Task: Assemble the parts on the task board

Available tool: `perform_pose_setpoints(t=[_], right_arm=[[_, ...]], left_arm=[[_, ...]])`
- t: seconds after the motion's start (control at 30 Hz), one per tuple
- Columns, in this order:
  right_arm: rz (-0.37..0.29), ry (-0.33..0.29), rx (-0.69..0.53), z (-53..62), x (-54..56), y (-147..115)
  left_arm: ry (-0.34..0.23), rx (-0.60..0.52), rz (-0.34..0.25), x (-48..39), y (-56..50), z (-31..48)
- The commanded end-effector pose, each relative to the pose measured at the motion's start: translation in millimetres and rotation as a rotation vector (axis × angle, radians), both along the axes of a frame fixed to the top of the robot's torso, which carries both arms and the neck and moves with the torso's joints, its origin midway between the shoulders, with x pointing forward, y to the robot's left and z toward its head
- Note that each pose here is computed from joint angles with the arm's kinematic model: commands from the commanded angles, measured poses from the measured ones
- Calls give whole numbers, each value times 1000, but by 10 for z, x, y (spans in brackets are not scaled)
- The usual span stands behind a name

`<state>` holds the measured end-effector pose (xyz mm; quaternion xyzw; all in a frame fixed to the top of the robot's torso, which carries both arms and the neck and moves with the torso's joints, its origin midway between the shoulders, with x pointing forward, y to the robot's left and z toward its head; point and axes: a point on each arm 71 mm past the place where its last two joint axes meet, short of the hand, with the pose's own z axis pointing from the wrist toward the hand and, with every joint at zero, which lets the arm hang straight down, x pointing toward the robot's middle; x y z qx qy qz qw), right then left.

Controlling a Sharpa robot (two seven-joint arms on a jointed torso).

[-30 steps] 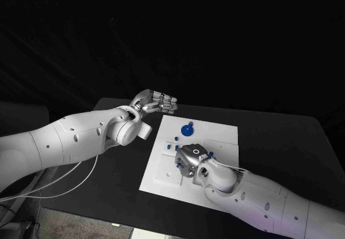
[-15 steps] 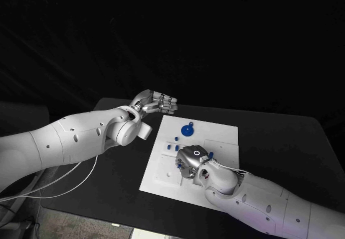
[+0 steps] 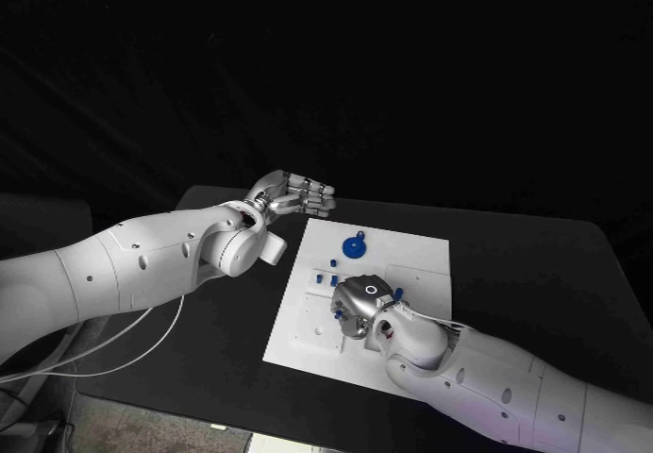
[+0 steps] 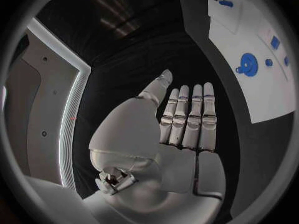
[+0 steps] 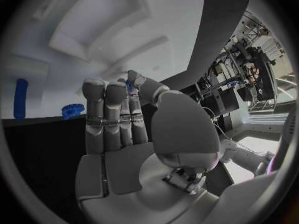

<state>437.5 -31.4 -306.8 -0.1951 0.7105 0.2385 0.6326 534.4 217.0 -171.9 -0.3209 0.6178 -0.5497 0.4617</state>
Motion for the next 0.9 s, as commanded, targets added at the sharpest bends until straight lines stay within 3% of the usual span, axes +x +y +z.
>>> perform_pose_setpoints(t=[0.03, 0.47, 0.9], right_arm=[[-7, 7, -48, -28, 3, 11], [-10, 32, -110, -84, -9, 88], [0, 46, -65, -85, -23, 84]], left_arm=[[2, -11, -17, -3, -29, 12], [6, -13, -28, -9, -67, 11], [9, -12, -28, -9, -63, 9]])
